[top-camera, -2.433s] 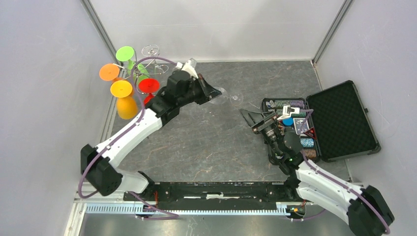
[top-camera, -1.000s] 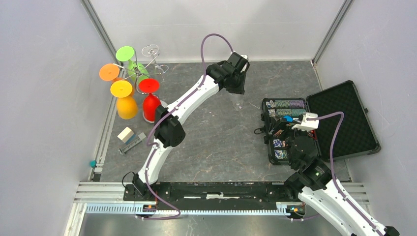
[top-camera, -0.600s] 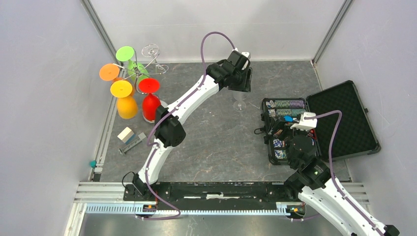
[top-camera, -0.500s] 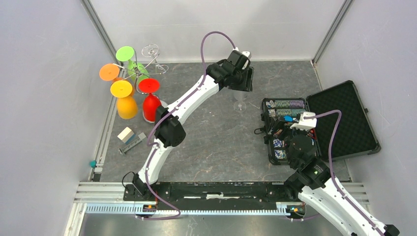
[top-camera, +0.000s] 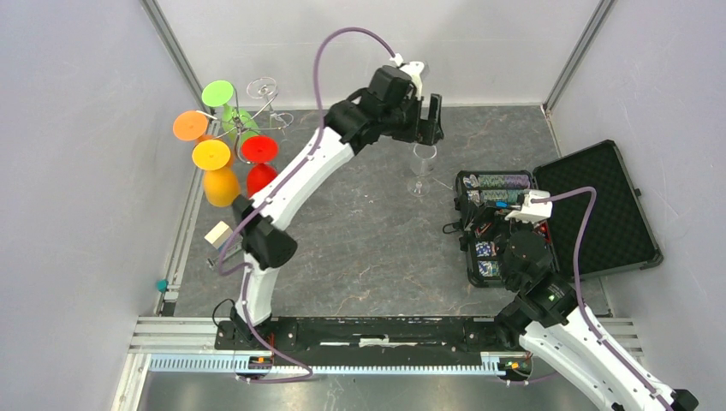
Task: Take the wine glass off the wine glass rack
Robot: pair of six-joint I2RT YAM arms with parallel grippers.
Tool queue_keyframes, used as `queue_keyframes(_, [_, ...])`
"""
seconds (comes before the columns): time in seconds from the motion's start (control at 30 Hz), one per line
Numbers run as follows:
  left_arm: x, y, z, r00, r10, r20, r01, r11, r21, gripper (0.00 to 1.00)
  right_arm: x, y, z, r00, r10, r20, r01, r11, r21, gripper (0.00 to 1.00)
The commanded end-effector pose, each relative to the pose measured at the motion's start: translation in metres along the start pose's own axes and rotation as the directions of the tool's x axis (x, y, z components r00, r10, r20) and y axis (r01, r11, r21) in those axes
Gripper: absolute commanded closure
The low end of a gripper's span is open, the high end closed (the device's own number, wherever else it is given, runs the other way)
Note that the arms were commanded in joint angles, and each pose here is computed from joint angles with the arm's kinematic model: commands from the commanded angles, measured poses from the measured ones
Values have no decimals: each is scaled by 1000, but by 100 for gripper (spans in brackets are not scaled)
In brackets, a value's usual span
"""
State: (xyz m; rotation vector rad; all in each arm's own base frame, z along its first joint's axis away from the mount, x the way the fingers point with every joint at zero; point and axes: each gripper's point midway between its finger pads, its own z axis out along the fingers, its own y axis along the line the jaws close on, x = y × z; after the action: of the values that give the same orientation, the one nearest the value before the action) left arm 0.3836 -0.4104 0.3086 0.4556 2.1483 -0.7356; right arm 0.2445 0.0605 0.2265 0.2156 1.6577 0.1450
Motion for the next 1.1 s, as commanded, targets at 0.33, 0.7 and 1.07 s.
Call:
queue_keyframes(0.33, [-35, 72, -256, 915, -63, 399, 161, 963, -217, 0, -3, 51, -5, 985, 149, -88, -165, 964, -210, 11])
queue_keyframes(0.7, [39, 164, -363, 857, -153, 492, 414, 774, -479, 0, 25, 84, -17, 947, 185, -263, -268, 905, -329, 16])
queue_keyframes(1.07, [42, 190, -342, 800, -232, 553, 522, 723, -452, 29, 18, 81, -33, 937, 240, -254, -322, 873, -366, 32])
